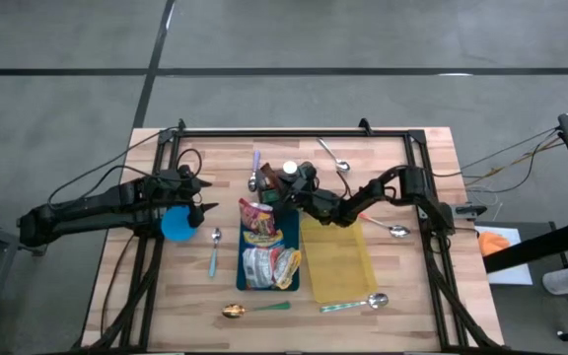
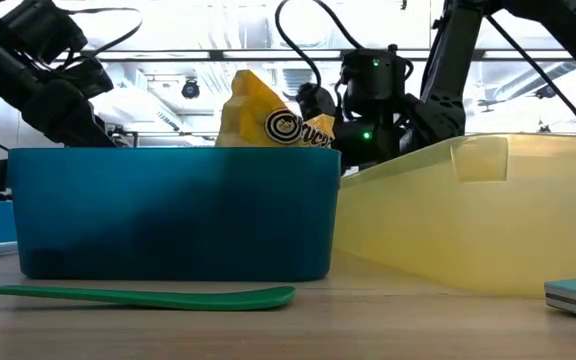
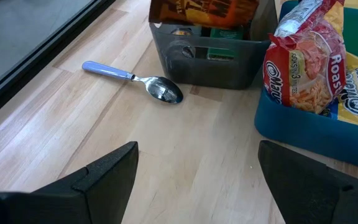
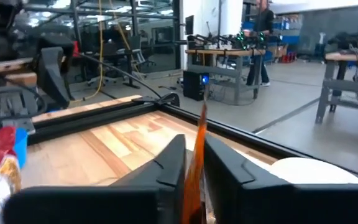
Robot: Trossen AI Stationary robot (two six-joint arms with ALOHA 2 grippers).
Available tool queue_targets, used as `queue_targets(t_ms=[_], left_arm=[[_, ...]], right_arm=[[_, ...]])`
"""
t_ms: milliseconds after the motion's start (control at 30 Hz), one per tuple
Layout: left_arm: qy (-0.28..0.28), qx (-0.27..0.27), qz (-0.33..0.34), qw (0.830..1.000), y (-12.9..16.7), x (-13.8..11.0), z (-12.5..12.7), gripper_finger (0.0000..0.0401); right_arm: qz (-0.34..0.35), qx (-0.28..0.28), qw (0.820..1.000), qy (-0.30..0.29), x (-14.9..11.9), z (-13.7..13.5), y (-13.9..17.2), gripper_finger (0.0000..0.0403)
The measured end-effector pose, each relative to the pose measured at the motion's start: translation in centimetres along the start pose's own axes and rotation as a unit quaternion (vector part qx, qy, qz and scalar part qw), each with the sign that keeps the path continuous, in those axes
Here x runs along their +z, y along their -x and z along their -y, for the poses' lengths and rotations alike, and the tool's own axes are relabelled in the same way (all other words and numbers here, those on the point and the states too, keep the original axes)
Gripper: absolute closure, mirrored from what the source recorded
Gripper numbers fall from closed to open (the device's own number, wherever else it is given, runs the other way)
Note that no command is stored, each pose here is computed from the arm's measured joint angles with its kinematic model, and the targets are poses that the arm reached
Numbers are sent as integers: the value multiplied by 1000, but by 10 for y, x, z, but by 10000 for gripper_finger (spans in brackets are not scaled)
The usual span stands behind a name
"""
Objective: Pick & Place Food Item
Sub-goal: Adjust the orange spice bag, then put the silver spoon into the yellow bin
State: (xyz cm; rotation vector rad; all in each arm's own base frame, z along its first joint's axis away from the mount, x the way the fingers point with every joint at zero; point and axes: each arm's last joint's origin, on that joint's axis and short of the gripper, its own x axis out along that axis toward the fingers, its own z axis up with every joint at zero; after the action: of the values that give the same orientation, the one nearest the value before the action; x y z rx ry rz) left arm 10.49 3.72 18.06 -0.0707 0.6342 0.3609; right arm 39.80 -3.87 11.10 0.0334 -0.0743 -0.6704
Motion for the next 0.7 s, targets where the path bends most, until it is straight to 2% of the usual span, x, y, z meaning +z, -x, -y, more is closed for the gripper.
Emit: queue_targets(t_ms=[133, 267, 467, 700], left_arm=[[0, 0, 0, 1000, 0, 0, 0, 65], [0, 0, 0, 1000, 0, 0, 0, 65], [0, 0, 0, 1000, 0, 0, 0, 65], [0, 0, 0, 1000, 0, 0, 0, 65]], right_arm=[[0, 6, 1000, 10, 0, 0, 0, 296], [0, 6, 1000, 11, 0, 0, 0, 272], [16, 14, 999, 29, 3, -6, 4, 266], [57, 19, 997, 43, 22, -12, 8, 266]])
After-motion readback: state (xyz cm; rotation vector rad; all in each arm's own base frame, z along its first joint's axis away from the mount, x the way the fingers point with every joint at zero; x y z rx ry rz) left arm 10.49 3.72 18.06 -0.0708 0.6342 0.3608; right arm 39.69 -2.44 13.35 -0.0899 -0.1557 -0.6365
